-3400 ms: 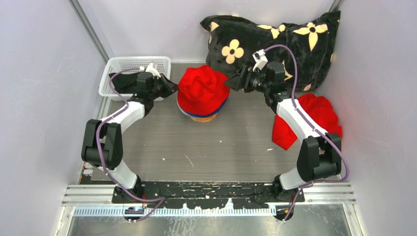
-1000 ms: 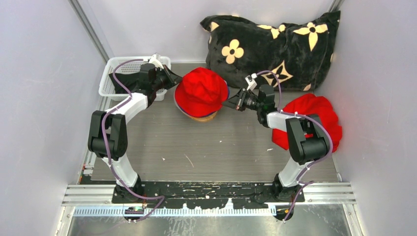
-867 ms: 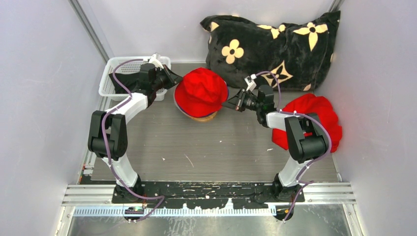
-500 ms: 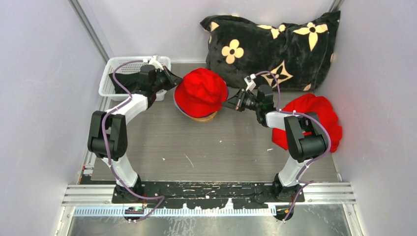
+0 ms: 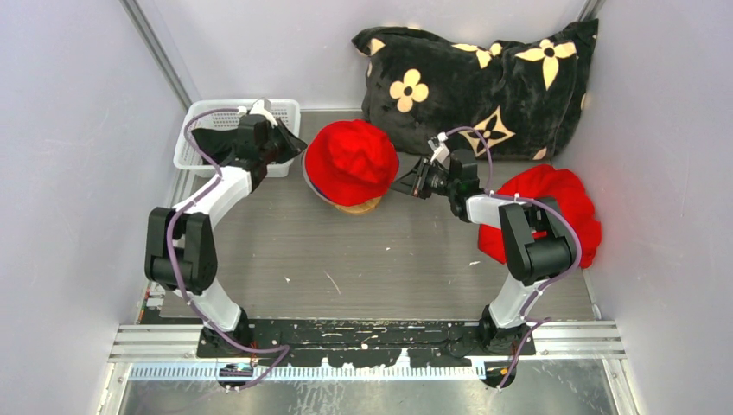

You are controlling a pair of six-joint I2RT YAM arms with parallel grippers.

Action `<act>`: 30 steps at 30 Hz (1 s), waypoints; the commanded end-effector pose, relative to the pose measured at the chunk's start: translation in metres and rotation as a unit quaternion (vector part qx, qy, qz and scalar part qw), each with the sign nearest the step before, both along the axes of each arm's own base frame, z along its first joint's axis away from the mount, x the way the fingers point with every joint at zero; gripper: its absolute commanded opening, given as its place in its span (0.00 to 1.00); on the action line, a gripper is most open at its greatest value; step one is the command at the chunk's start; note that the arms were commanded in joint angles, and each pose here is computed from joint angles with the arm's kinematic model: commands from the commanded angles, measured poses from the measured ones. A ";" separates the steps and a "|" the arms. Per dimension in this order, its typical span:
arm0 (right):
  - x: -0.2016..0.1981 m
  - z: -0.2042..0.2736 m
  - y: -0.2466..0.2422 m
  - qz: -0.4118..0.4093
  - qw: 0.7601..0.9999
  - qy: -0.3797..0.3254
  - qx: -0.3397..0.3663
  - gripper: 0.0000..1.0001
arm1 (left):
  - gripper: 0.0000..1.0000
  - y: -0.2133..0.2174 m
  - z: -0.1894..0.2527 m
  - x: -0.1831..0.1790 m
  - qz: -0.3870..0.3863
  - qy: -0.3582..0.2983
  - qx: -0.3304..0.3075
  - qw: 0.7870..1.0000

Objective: Stack the hats

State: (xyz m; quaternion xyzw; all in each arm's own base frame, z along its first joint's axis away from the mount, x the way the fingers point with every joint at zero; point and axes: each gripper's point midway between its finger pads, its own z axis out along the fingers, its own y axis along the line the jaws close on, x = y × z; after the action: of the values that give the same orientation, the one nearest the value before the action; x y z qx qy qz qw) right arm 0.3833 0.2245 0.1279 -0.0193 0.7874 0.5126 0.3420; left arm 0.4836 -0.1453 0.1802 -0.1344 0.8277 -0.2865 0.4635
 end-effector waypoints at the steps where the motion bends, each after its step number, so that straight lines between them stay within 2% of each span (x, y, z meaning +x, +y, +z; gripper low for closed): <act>1: 0.003 0.001 -0.010 -0.022 0.999 -0.006 -0.041 0.33 | 0.14 0.030 0.033 -0.009 0.050 -0.028 0.037 0.998; 2: 0.003 0.003 -0.012 -0.026 0.999 -0.011 -0.046 0.42 | 0.16 0.035 0.036 -0.011 0.060 -0.029 0.042 0.997; 4: 0.003 0.009 -0.018 -0.040 0.997 -0.021 -0.062 0.53 | 0.19 0.044 0.043 -0.016 0.077 -0.035 0.054 0.995; 8: 0.001 0.016 -0.031 -0.062 0.993 -0.033 -0.090 0.65 | 0.24 0.056 0.059 -0.028 0.096 -0.053 0.069 0.992; 12: -0.001 0.024 -0.046 -0.083 0.991 -0.038 -0.098 0.68 | 0.25 0.053 0.074 -0.043 0.088 -0.071 0.055 0.992; 16: 0.000 0.033 -0.057 -0.108 0.988 -0.051 -0.099 0.69 | 0.25 0.035 0.086 -0.060 0.052 -0.089 0.011 0.995; 23: 0.015 0.056 -0.054 -0.116 0.987 -0.073 -0.079 0.71 | 0.27 -0.033 0.118 -0.099 -0.047 -0.154 -0.042 0.986; 27: 0.026 0.065 -0.050 -0.115 0.988 -0.080 -0.063 0.71 | 0.27 -0.057 0.120 -0.100 -0.077 -0.161 -0.044 0.983; 30: 0.031 0.069 -0.048 -0.112 0.989 -0.084 -0.056 0.71 | 0.27 -0.065 0.099 -0.091 -0.082 -0.134 -0.044 0.987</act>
State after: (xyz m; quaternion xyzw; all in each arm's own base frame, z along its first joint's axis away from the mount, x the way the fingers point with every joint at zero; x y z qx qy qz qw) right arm 0.3956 0.1716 0.1614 0.0220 0.8121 0.4047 0.4197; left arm 0.3778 -0.2002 0.2650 -0.0530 0.7735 -0.3550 0.5224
